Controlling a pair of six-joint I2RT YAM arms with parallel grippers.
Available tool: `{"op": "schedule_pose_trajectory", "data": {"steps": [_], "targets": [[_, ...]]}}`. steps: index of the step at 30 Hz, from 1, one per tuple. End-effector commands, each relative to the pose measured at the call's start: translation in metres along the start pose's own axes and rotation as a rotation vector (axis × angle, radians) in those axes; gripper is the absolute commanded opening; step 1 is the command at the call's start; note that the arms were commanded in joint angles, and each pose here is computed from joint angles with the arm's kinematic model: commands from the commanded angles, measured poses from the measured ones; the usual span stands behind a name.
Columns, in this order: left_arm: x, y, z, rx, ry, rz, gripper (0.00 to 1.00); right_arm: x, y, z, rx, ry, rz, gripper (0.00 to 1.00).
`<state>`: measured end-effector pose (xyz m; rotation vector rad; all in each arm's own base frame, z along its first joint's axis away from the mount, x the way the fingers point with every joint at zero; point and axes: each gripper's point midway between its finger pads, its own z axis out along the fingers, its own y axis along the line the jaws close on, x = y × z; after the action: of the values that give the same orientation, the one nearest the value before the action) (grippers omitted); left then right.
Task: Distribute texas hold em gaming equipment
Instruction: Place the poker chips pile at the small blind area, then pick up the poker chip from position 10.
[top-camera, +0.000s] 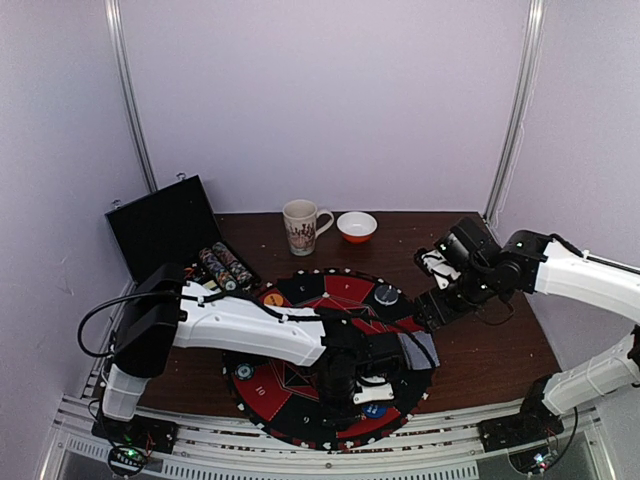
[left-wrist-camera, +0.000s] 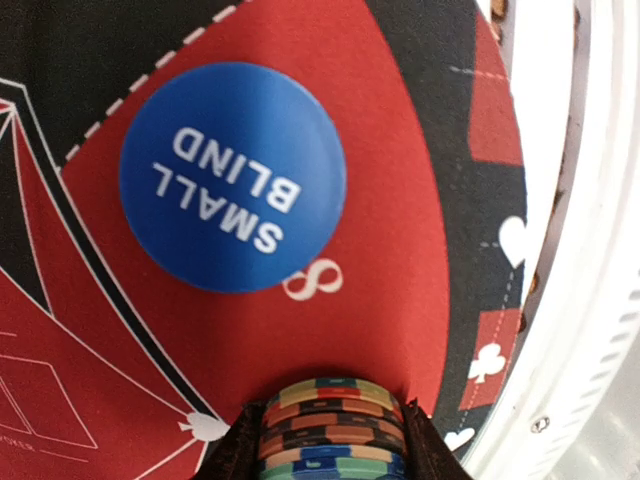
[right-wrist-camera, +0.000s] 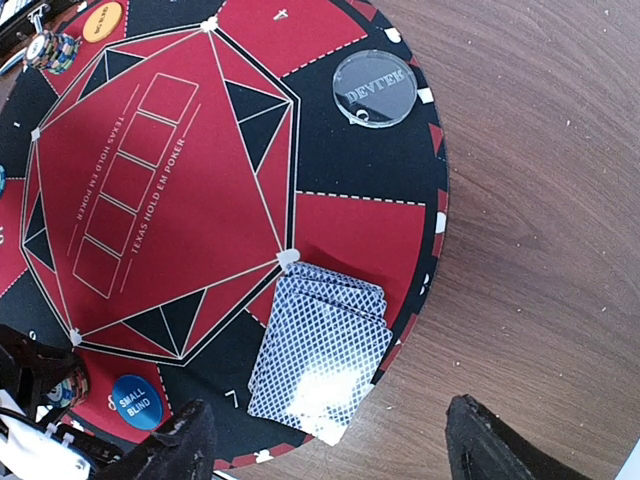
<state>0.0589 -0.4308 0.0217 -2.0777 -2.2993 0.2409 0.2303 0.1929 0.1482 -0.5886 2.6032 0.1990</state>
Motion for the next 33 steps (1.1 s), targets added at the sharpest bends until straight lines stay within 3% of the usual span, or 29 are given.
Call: {"op": "schedule_pose_trajectory", "data": {"steps": [1, 6, 8, 13, 17, 26, 33], "targets": [[0.016, -0.009, -0.003, 0.05, 0.058, 0.069, 0.0, 0.003, -0.012, -0.005, 0.048, 0.002, 0.024, 0.81], [0.011, -0.006, 0.0, 0.03, 0.039, 0.077, 0.01, 0.001, -0.008, -0.005, 0.024, -0.006, 0.026, 0.82], [0.01, -0.006, 0.002, 0.029, 0.035, 0.08, 0.2, 0.002, -0.007, -0.004, 0.022, 0.003, 0.023, 0.82], [0.011, -0.003, 0.006, 0.006, 0.035, 0.087, 0.5, 0.0, -0.007, -0.005, 0.019, 0.0, 0.012, 0.82], [0.006, 0.0, 0.001, -0.01, 0.005, 0.088, 0.65, -0.002, -0.005, -0.007, 0.011, -0.005, 0.013, 0.82], [-0.011, 0.007, -0.039, -0.081, -0.126, 0.072, 0.75, -0.007, -0.005, -0.007, 0.017, -0.014, 0.016, 0.82], [0.002, 0.018, -0.098, -0.031, -0.286, -0.083, 0.81, -0.014, -0.009, -0.003, 0.032, -0.016, 0.015, 0.82]]}}
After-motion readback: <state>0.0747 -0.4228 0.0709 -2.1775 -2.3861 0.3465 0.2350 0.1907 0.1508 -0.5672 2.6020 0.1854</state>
